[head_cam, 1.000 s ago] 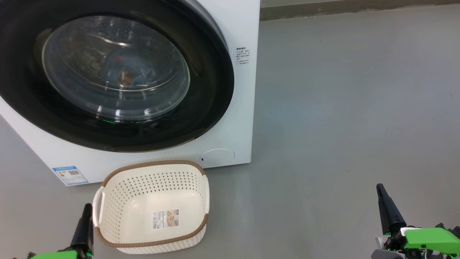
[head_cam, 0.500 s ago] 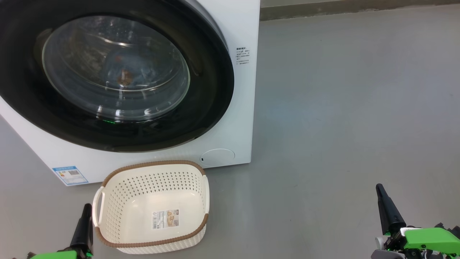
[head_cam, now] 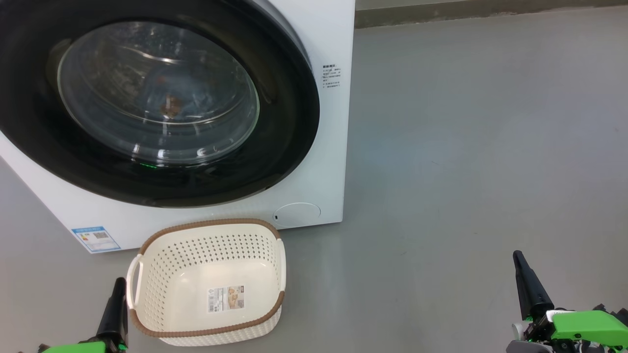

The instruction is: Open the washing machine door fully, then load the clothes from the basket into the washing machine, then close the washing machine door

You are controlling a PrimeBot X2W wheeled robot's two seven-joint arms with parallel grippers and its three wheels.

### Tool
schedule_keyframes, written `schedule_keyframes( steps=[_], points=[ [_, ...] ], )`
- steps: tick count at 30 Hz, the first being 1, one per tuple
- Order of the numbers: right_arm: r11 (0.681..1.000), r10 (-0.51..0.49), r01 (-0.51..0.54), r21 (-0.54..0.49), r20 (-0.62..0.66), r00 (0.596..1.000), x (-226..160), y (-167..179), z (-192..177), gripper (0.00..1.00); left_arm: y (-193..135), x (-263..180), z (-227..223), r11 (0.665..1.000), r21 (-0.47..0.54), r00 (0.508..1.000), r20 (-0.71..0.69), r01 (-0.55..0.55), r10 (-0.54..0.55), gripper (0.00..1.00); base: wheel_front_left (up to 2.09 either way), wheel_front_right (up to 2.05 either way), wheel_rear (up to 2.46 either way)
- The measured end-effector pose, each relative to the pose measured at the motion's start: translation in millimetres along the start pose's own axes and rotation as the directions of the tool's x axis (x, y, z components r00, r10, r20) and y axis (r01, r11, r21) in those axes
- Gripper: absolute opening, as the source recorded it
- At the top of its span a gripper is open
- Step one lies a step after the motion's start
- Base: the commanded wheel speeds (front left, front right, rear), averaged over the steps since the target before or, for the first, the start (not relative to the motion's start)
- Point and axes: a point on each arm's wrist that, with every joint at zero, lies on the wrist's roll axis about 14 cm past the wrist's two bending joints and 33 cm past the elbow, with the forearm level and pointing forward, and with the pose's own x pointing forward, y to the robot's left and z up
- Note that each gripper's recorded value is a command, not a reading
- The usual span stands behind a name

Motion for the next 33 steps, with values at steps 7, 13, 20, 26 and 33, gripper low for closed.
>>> schedule_keyframes(
  steps=[7,13,20,26,33],
  points=[
    [1.000,0.000,0.000,0.001,0.000,1.000,0.0,0.0,0.1,0.00,0.0,0.0,0.3,1.000,0.000,1.000,0.000,0.000,0.000,0.00,0.00,0.00,0.00],
    [1.000,0.000,0.000,0.001,0.001,1.000,-0.1,-0.1,0.4,0.00,0.0,0.0,0.4,1.000,-0.001,1.000,0.001,0.000,0.000,0.00,0.00,0.00,0.00],
    [1.000,0.000,0.000,0.002,0.002,1.000,-0.1,-0.1,0.5,0.00,-0.1,0.0,0.6,1.000,0.000,1.000,0.002,0.000,0.000,0.00,0.00,0.00,0.00],
    [1.000,0.000,0.000,0.003,0.003,1.000,-0.1,-0.1,0.6,0.00,-0.2,0.2,0.1,1.000,-0.004,1.000,0.002,0.001,-0.001,0.00,0.00,0.00,0.00],
    [1.000,-0.001,0.001,-0.002,0.003,1.000,-0.1,-0.2,0.7,0.00,-3.2,2.3,-1.0,1.000,-0.008,1.000,0.002,0.009,-0.009,0.00,0.00,0.00,0.00]
  ],
)
